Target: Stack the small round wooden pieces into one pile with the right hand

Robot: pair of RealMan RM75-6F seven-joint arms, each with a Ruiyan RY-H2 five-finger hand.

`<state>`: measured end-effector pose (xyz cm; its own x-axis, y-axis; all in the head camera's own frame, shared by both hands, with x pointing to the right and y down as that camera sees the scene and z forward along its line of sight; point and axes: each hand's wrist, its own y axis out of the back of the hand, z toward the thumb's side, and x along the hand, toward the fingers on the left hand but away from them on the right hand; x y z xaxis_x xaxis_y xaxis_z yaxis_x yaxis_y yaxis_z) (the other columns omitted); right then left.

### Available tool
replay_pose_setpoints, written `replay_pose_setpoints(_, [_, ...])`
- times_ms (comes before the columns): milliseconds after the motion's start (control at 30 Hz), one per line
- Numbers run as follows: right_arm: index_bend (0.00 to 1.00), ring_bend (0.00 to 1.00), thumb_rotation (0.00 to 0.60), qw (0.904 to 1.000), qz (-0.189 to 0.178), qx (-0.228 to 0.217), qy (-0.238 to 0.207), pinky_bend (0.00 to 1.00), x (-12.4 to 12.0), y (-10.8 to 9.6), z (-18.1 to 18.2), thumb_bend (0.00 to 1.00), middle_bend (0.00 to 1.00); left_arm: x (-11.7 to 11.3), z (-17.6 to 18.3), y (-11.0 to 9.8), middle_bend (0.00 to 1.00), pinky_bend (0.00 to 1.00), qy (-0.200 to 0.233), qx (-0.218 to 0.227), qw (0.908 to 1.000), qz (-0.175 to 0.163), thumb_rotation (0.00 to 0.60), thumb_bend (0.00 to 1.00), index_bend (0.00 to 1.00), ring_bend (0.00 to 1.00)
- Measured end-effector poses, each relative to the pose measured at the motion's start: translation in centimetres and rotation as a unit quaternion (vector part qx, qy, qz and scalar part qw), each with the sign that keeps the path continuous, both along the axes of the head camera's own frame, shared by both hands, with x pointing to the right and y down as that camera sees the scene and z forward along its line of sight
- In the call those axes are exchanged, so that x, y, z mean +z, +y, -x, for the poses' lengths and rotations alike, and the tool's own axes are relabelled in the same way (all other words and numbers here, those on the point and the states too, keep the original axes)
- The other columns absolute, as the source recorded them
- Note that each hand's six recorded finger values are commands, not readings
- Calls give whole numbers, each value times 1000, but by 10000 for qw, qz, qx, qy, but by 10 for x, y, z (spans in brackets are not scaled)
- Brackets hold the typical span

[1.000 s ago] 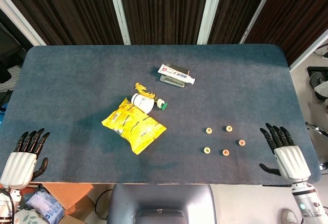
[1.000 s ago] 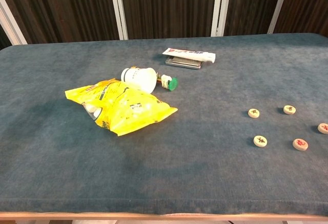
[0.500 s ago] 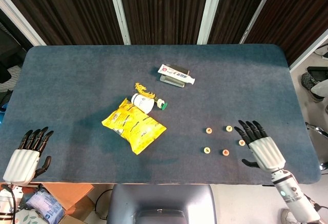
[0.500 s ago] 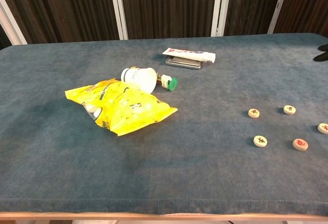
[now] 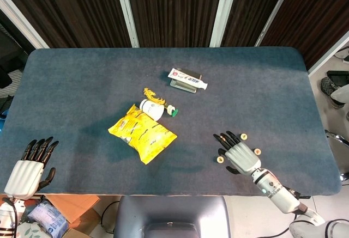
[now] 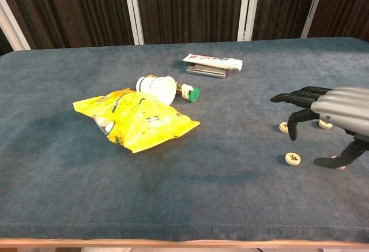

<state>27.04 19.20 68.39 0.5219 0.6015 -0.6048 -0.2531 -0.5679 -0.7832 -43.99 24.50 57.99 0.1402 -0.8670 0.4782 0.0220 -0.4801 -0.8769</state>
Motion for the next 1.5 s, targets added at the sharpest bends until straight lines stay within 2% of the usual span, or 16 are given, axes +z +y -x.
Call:
replay_pose_setpoints(633, [560, 0, 600, 9994, 170, -50, 307, 0, 33, 0, 7, 430, 0, -2, 0, 1, 0, 37, 53, 15, 10000, -16, 600, 525, 0, 22])
replay_pose_setpoints(1133, [611, 0, 600, 9990, 257, 17, 354, 0, 39, 1, 9, 450, 0, -3, 0, 1, 0, 36, 84, 29, 10000, 0, 600, 522, 0, 22])
replay_pose_setpoints(1500, [630, 0, 600, 9994, 127, 149, 285, 0, 32, -5, 8, 450, 0, -3, 0, 2, 0, 36, 71, 35, 10000, 16, 600, 523, 0, 22])
